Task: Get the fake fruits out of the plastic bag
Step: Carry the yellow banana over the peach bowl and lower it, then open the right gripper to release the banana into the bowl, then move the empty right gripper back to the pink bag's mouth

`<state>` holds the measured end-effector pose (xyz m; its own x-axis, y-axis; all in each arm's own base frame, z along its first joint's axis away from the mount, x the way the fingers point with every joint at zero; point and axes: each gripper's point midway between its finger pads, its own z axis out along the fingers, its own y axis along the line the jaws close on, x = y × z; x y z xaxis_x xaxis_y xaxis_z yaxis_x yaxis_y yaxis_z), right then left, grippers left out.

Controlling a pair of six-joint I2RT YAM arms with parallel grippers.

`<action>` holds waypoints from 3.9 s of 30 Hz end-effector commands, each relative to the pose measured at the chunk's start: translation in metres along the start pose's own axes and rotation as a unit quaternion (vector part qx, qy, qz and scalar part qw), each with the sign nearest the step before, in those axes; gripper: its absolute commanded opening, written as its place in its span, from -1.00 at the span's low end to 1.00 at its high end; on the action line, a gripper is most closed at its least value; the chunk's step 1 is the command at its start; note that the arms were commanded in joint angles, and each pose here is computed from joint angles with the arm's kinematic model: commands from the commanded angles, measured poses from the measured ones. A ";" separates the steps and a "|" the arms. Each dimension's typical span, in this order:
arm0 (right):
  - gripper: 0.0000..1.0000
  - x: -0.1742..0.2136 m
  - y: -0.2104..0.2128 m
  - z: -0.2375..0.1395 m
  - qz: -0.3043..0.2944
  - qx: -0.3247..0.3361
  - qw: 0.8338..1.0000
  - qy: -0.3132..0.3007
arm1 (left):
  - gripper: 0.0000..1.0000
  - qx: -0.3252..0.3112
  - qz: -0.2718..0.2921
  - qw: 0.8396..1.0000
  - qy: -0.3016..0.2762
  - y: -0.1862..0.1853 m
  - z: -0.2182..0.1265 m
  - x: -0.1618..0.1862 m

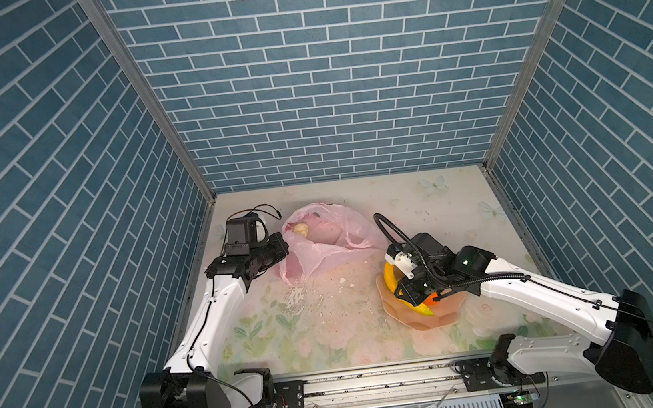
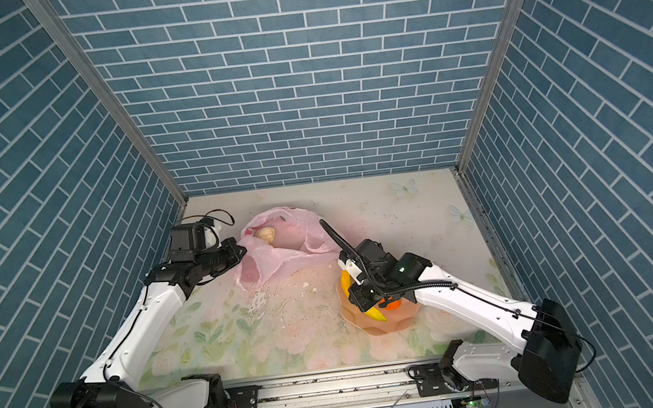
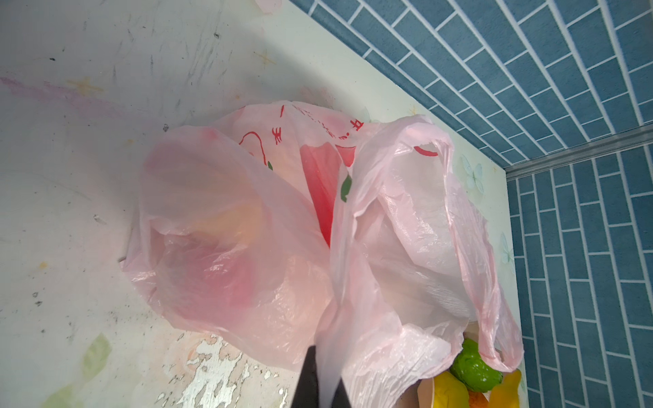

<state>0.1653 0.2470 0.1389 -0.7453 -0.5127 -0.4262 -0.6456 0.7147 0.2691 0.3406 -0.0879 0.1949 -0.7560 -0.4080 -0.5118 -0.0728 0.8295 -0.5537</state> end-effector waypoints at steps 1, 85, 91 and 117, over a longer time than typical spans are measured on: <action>-0.79 0.010 -0.006 0.003 -0.037 0.009 0.999 0.003 | -1.00 -0.008 0.009 1.000 -0.011 0.000 -0.011 -0.003; -0.15 -0.145 0.059 -0.064 -0.049 -0.052 0.974 -0.217 | -1.00 -0.077 0.020 0.987 0.138 0.028 -0.074 0.089; -0.19 -0.184 0.095 -0.014 -0.062 -0.099 0.972 -0.204 | -1.00 -0.104 0.017 0.985 0.139 0.042 -0.082 0.102; 0.34 -0.201 0.088 -0.006 -0.303 0.075 0.939 -0.145 | -1.00 -0.132 0.052 0.985 0.097 0.041 -0.096 0.077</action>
<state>0.2480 0.4197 0.2375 -0.2973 -0.6310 -0.7165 -0.8835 0.4664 -0.0442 0.2133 -0.0455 0.1862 -0.8847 -0.2729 -0.3780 -0.1699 0.9438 -0.2836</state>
